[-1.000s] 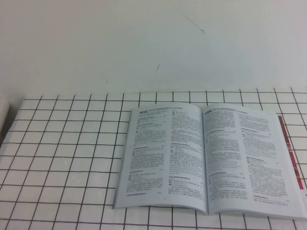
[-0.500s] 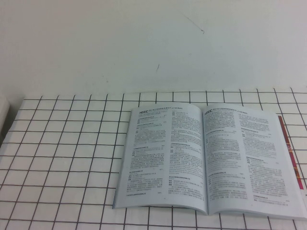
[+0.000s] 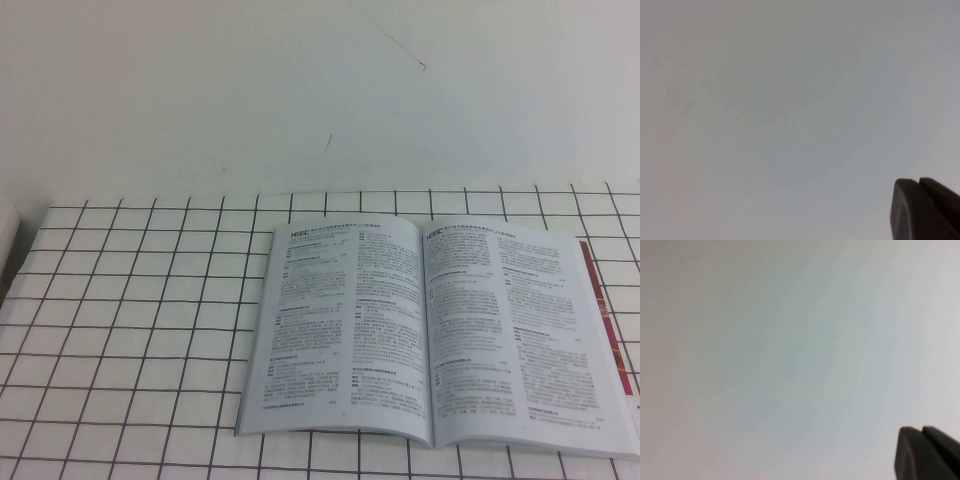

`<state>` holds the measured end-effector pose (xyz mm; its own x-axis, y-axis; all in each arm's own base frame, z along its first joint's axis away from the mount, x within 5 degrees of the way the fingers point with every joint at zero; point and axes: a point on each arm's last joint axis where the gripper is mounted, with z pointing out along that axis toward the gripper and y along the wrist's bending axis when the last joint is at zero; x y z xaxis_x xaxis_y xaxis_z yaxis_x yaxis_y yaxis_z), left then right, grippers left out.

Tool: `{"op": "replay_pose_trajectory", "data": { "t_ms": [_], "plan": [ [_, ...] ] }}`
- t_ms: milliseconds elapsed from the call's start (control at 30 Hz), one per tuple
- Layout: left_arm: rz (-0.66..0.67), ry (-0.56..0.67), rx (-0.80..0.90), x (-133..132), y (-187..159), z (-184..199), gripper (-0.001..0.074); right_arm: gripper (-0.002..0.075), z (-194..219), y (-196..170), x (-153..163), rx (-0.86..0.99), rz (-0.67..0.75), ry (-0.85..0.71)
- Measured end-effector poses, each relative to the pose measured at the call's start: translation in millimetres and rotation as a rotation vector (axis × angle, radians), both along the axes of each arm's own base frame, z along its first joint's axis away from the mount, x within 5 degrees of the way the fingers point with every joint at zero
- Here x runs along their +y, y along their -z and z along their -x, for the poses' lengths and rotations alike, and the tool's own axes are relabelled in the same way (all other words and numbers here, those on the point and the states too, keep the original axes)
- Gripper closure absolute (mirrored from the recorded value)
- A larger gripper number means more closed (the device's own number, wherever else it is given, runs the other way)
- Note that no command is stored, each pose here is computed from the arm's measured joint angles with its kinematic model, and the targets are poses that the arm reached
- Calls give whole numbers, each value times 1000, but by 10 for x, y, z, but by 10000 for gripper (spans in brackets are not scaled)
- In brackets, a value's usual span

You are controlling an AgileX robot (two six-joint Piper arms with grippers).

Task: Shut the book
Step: 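Close the open booklet and leave it lying on the table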

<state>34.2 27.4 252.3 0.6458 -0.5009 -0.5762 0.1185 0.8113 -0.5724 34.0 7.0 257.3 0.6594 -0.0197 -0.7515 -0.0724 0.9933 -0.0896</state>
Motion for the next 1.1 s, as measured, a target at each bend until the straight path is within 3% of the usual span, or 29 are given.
{"op": "replay_pose_trajectory", "data": {
  "t_ms": [167,300,433,600,700,800,1100],
  "plan": [
    [-96,-29,-225,-41,-227,159,739,729,127,-246,-8,-152,-18,-11],
    [-197,-6,-311,-124,-720,342,739,729,350,-751,-33,-265,-34,-12],
    [-282,16,-310,-195,-1234,607,739,729,612,-1265,-67,-288,-63,-27],
    [-399,-17,-236,-247,-1676,729,739,729,570,-1774,-78,-132,-64,-14],
    [-423,11,-92,-262,-1809,567,739,729,276,-1928,-60,65,-55,-2],
    [-431,80,170,-278,-1822,250,739,729,-107,-1925,-35,311,-43,13],
    [-356,325,1014,-326,-1192,-661,739,729,-1077,-1131,28,1180,43,80]
  ]
}}
